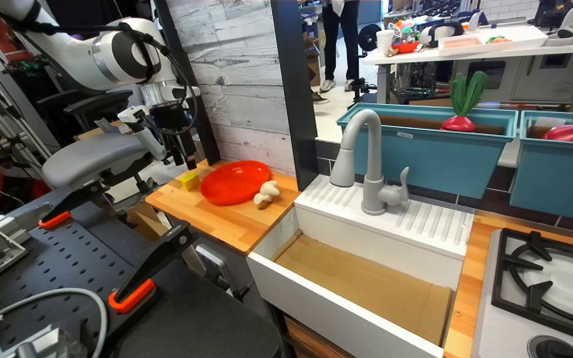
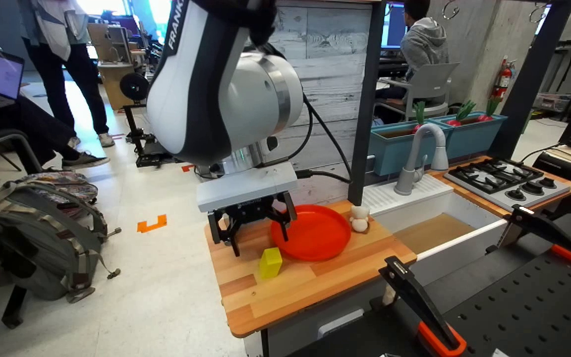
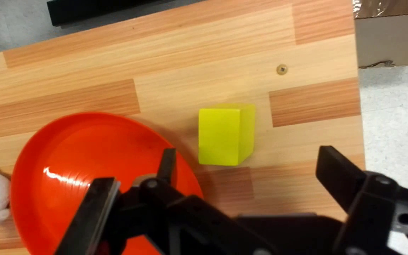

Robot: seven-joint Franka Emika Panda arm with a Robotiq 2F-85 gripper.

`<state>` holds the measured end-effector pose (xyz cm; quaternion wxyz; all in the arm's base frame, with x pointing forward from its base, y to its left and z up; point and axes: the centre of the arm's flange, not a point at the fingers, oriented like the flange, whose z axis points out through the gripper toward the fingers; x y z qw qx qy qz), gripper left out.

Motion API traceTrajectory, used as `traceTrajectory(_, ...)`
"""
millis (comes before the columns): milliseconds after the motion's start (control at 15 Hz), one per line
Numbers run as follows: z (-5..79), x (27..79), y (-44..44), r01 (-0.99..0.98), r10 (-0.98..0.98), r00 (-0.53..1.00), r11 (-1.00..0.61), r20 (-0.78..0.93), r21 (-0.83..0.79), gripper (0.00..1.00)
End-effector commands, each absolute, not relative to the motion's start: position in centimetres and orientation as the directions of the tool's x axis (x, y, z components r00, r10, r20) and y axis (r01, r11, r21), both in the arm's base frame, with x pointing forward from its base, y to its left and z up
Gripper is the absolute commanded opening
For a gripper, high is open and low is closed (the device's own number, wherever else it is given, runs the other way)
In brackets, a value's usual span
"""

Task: Move the teddy bear to the right

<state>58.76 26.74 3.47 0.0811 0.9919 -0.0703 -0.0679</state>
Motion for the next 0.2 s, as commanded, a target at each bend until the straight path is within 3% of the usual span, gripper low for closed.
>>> traceTrajectory(0, 4.11, 58.55, 26.75, -0.126, -0.148, 0.981, -0.978, -0.123, 0.167, 1.00)
traceTrajectory(133, 5.00, 58.19, 26.67, -0.125, -0.146, 0.981, -0.978, -0.125, 0.165, 1.00)
